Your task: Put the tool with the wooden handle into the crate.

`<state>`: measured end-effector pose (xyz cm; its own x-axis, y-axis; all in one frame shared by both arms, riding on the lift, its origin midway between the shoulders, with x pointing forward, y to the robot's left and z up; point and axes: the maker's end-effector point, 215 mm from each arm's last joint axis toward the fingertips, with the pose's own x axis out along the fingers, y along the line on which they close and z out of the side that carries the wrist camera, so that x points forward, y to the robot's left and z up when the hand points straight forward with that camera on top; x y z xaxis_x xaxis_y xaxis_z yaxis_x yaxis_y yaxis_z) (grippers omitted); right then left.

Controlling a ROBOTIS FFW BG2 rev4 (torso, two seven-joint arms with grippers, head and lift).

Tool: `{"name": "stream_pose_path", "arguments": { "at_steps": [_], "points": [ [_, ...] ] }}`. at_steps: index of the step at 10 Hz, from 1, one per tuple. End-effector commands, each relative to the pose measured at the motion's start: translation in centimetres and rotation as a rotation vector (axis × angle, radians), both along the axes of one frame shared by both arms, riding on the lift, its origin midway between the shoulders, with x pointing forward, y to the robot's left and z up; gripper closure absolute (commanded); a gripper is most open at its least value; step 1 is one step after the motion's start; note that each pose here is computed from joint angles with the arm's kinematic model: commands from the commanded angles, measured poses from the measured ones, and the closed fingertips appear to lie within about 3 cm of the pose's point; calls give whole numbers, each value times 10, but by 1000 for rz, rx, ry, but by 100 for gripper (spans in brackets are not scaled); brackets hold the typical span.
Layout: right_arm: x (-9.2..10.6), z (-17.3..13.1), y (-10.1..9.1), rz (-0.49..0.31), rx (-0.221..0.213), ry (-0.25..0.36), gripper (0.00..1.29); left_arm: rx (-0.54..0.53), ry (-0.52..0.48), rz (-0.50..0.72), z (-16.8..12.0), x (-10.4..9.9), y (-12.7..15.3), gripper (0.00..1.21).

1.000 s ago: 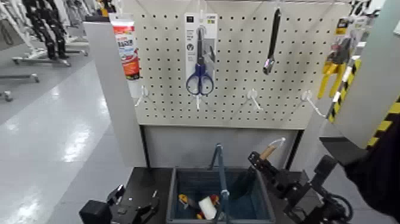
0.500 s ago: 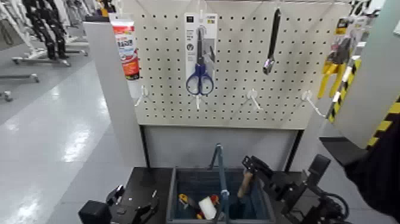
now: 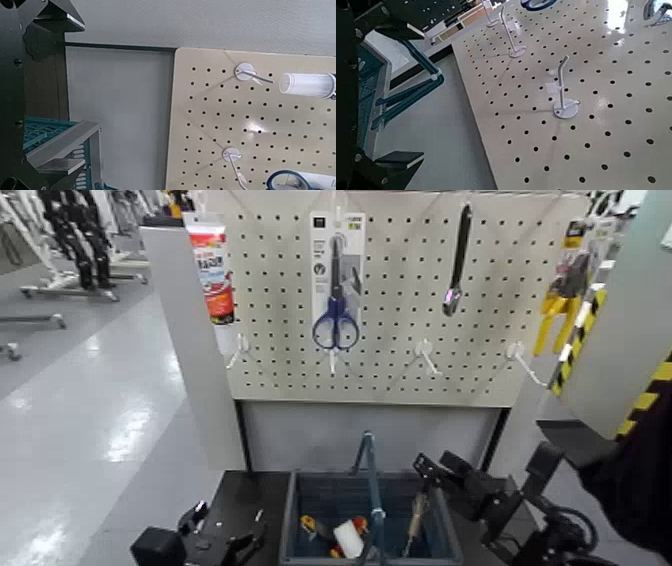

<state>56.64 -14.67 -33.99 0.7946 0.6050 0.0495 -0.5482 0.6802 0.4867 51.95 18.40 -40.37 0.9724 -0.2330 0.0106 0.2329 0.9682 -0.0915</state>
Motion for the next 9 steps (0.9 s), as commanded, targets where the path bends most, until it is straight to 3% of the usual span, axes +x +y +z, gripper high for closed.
{"name": "stream_pose_path", "arguments": {
  "at_steps": [1,3,5,6,7,9],
  "points": [
    [1,13,-9,-46,-54,-50,5,-2,-1,0,0,0,0,11],
    [0,30,-30,-167,-141,-119,8,-2,-1,0,0,0,0,11],
    [-10,36,-53,-291,-235,-147,8,-2,1,0,-1,-1,0,11],
    [-16,34,-65,-354,-308,-152,9,-2,-1,0,0,0,0,11],
    [-24,29,-76,-410,-342,-140,9,-2,1,0,-1,-1,0,11],
    [-42,14,-86,-471,-361,-123,10,-1,1,2,-1,-1,1,11]
  ]
}}
